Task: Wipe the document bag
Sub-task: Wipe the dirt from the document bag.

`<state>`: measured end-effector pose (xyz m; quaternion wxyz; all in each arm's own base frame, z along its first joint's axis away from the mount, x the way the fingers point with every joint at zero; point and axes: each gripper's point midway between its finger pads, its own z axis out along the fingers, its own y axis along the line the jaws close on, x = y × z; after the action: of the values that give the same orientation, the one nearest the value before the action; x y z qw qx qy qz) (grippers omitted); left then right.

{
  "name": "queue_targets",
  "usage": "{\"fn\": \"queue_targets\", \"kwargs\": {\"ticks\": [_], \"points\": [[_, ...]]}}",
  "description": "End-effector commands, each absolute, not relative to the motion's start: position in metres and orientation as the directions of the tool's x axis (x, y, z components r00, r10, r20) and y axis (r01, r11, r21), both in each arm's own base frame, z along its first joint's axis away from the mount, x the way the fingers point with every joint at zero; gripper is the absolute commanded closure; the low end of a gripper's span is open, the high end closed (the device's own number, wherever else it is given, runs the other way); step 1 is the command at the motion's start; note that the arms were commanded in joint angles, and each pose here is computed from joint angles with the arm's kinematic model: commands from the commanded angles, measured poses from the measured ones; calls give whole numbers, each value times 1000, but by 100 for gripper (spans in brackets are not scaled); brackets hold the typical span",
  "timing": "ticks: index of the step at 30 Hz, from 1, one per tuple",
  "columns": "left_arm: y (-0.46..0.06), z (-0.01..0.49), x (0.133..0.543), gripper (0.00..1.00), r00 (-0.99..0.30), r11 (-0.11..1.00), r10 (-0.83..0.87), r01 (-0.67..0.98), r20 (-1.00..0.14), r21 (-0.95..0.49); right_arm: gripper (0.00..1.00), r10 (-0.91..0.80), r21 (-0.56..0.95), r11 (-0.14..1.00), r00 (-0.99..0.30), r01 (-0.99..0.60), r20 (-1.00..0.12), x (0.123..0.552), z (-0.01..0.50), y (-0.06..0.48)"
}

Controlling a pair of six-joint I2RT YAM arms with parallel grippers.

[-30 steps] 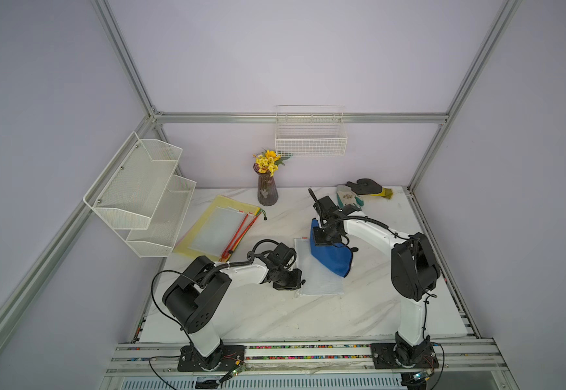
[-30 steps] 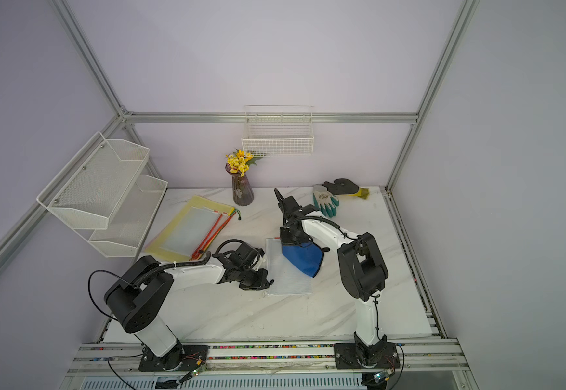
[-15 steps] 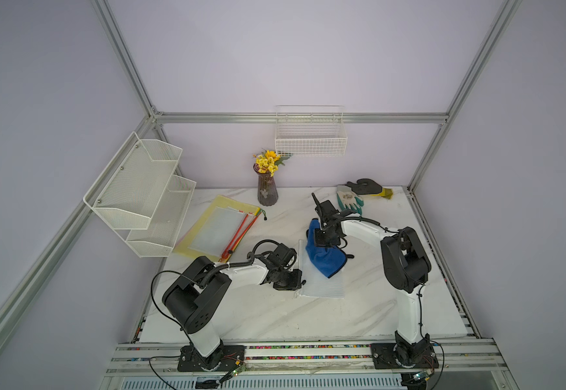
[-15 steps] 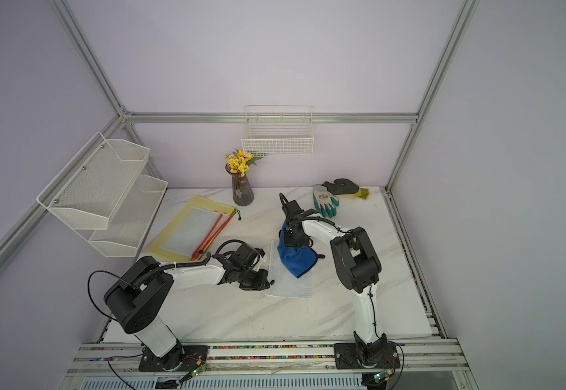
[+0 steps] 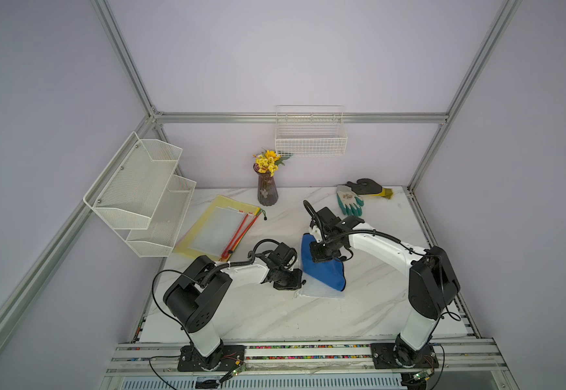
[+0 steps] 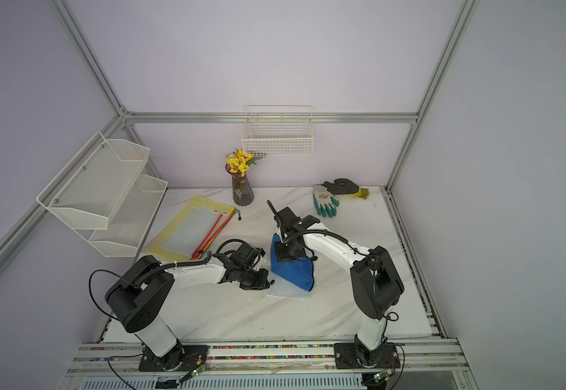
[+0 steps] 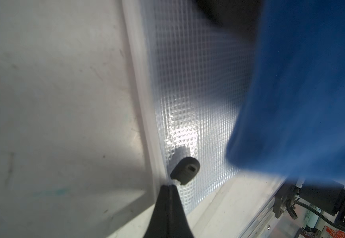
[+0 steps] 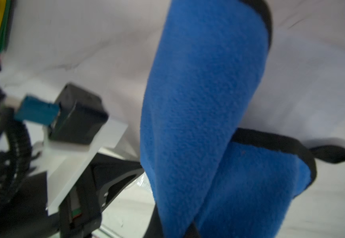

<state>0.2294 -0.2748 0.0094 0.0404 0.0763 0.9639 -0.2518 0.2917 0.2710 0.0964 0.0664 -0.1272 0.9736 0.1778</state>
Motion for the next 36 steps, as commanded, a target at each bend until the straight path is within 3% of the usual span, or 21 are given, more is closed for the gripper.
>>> {"fn": "queue_targets", "kwargs": {"ticks": [1, 7, 12, 16, 21, 28, 36], "points": [[-201, -56, 167, 100, -979, 978, 135, 108, 150, -177, 100, -115, 371, 919, -991, -130, -64, 282, 60, 265], [-193, -54, 162, 100, -980, 981, 138, 115, 146, -159, 100, 82, 156, 985, -993, 68, -84, 294, 24, 189], [-200, -42, 173, 98, -986, 974, 146, 129, 80, -187, 100, 53, 73, 996, -999, 53, 3, 267, -7, 166], [-214, -16, 191, 59, -990, 961, 143, 142, -13, -238, 100, 75, 90, 993, -994, 82, 76, 255, -36, 170], [-220, 15, 201, 48, -987, 947, 128, 151, -96, -283, 100, 86, 77, 992, -988, 96, 127, 242, -58, 167], [-203, 20, 196, 43, -993, 957, 49, 78, -108, -278, 100, 81, 78, 992, -983, 95, 167, 234, -73, 167], [-234, 6, 206, 42, -992, 910, 63, 102, -110, -402, 100, 85, 94, 990, -981, 102, 174, 235, -72, 170]]}}
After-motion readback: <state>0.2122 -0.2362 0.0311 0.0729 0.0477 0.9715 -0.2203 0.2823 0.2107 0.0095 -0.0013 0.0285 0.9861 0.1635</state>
